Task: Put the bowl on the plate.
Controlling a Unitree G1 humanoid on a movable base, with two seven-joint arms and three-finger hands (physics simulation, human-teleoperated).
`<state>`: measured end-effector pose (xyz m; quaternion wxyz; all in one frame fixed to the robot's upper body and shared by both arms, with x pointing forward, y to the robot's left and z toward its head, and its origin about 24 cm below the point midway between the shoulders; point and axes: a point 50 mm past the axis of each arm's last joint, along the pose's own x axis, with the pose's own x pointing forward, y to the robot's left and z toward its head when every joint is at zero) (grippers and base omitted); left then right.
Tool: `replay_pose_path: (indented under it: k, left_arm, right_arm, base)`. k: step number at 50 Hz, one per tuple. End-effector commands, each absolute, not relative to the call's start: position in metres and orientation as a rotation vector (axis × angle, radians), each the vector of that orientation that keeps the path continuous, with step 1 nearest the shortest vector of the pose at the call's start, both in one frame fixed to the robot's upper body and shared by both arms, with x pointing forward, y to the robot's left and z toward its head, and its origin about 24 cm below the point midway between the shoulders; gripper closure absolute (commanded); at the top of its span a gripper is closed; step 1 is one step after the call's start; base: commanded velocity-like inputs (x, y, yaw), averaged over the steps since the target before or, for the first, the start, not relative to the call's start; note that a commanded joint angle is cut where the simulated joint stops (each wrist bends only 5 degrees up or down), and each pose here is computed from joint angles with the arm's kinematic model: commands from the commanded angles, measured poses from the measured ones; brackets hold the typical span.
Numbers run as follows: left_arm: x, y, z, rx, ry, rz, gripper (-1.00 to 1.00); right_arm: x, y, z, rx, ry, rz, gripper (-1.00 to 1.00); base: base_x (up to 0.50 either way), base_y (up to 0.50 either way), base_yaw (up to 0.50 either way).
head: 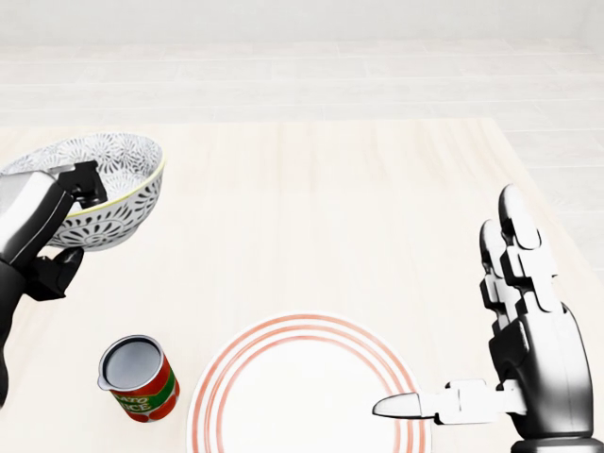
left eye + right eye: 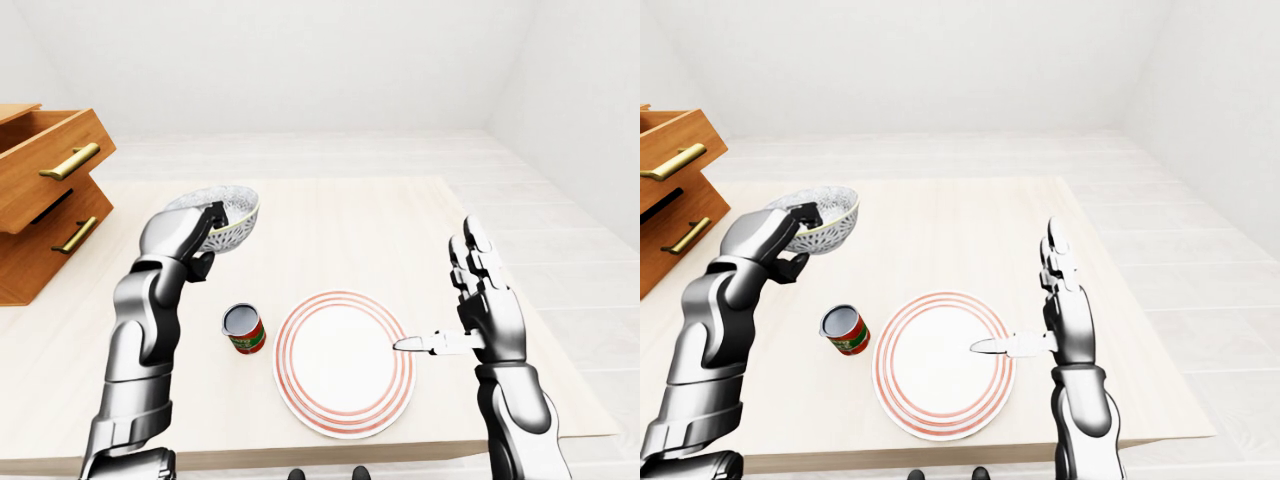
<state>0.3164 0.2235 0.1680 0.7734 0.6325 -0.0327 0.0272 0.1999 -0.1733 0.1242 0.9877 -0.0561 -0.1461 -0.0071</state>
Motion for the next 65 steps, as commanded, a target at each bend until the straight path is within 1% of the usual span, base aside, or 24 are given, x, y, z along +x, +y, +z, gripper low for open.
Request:
replay_pose_path:
  k: [1,15,24,27,37,46,54,65]
  left_arm:
    - [0.299,0.205,0.186,1.374,-0.184,0.072,1.0]
    - [0.276,0.179,0.194,1.365,-0.264,0.017,1.0]
    - [0.269,0.165,0.193,1.354,-0.304,-0.007,1.0]
    - [0.265,0.156,0.195,1.34,-0.361,-0.017,1.0]
    - [0.257,0.138,0.188,1.333,-0.42,-0.062,1.0]
    - [0.252,0.128,0.183,1.322,-0.45,-0.083,1.0]
    - [0.238,0.115,0.178,1.311,-0.466,-0.127,1.0]
    - [0.227,0.11,0.175,1.285,-0.479,-0.127,1.0]
  right_arm:
    - [0.2,-0.176,0.121,-0.112,-0.277,-0.022,-1.0]
    - [0.199,-0.177,0.118,-0.11,-0.262,-0.026,-1.0]
    - [0.196,-0.178,0.112,-0.104,-0.232,-0.033,-1.0]
    - [0.193,-0.179,0.113,-0.106,-0.235,-0.036,-1.0]
    - [0.193,-0.18,0.11,-0.105,-0.223,-0.039,-1.0]
    - [0.193,-0.18,0.108,-0.103,-0.213,-0.041,-1.0]
    - [0.192,-0.181,0.108,-0.105,-0.213,-0.046,-1.0]
    - [0.194,-0.183,0.106,-0.103,-0.203,-0.046,-1.0]
  base:
    - [0.0,0.0,0.0]
    - [0.0,0.0,0.0]
    - [0.0,0.0,0.0]
    - [0.0,0.0,0.0]
    - [0.0,0.0,0.0]
    - [0.0,0.0,0.0]
    - [0.0,0.0,0.0]
    - [0.0,0.0,0.0]
